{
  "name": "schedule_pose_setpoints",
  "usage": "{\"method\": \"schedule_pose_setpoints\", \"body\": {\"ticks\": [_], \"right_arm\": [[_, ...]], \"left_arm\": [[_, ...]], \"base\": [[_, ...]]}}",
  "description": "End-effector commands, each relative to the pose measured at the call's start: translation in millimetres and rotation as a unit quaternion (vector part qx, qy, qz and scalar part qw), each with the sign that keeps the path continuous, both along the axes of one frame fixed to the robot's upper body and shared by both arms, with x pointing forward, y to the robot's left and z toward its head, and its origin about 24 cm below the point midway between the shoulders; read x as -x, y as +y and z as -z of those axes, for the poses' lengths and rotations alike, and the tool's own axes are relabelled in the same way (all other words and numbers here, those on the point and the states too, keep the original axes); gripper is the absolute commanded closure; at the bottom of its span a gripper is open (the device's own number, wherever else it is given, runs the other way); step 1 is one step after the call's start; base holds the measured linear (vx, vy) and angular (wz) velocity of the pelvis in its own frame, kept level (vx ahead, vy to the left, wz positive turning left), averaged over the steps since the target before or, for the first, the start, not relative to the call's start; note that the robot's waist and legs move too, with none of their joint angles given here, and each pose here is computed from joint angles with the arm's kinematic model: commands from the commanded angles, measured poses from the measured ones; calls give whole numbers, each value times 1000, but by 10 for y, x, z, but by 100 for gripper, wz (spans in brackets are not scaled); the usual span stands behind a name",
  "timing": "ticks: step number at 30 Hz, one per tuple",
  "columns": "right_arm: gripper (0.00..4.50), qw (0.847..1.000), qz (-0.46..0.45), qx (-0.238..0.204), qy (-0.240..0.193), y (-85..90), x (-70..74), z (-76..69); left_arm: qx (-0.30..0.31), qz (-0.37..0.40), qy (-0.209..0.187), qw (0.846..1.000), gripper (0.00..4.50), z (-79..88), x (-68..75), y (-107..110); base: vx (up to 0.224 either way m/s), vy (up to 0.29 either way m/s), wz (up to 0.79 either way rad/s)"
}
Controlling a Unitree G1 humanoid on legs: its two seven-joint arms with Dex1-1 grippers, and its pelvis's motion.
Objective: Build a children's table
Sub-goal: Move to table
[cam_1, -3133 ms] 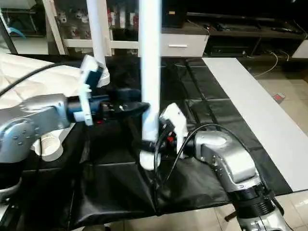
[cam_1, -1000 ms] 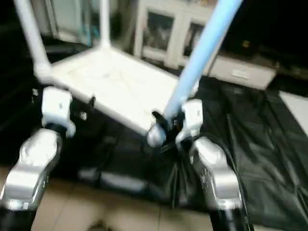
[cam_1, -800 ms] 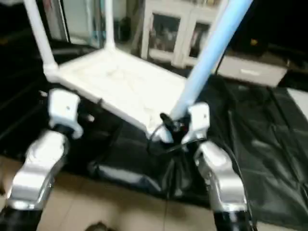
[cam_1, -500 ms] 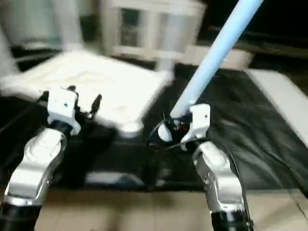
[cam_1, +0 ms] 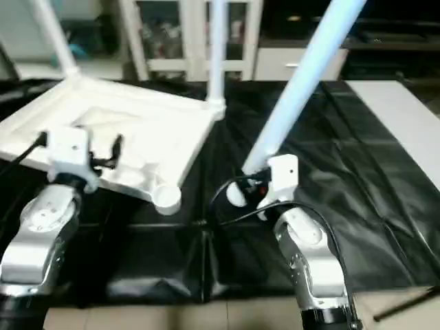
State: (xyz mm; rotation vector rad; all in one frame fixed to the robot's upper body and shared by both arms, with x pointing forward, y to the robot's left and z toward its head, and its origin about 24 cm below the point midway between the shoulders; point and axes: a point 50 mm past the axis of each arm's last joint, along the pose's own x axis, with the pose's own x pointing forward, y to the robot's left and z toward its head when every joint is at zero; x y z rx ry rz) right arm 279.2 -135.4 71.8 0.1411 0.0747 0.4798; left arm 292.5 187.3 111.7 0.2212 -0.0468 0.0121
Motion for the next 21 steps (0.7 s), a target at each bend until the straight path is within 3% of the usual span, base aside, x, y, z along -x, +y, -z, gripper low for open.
{"method": "schedule_pose_setpoints", "body": {"ticks": [1, 5, 8, 14, 21], "right_arm": [[265, 1000, -21, -2, -21, 58, 16, -109], [265, 999, -4, -40, -17, 50, 1, -111], [265, 999, 8, -27, -22, -4, -28, -122], [265, 999, 27, -20, -20, -117, -45, -122], [265, 999, 33, 2, -18, -237, -73, -143]], "left_arm": [[15, 6, -8, 1000, 39, -24, 41, -54], [45, 20, 10, 999, 39, 104, 117, -99], [53, 38, 33, 997, 39, 242, 142, -104], [36, 112, 29, 993, 39, 224, 78, -169], [48, 138, 37, 989, 39, 153, -71, -205]], "base": [[119, 14, 51], [119, -41, 50], [64, -99, 10], [47, -46, 3], [-54, 18, 4]]}}
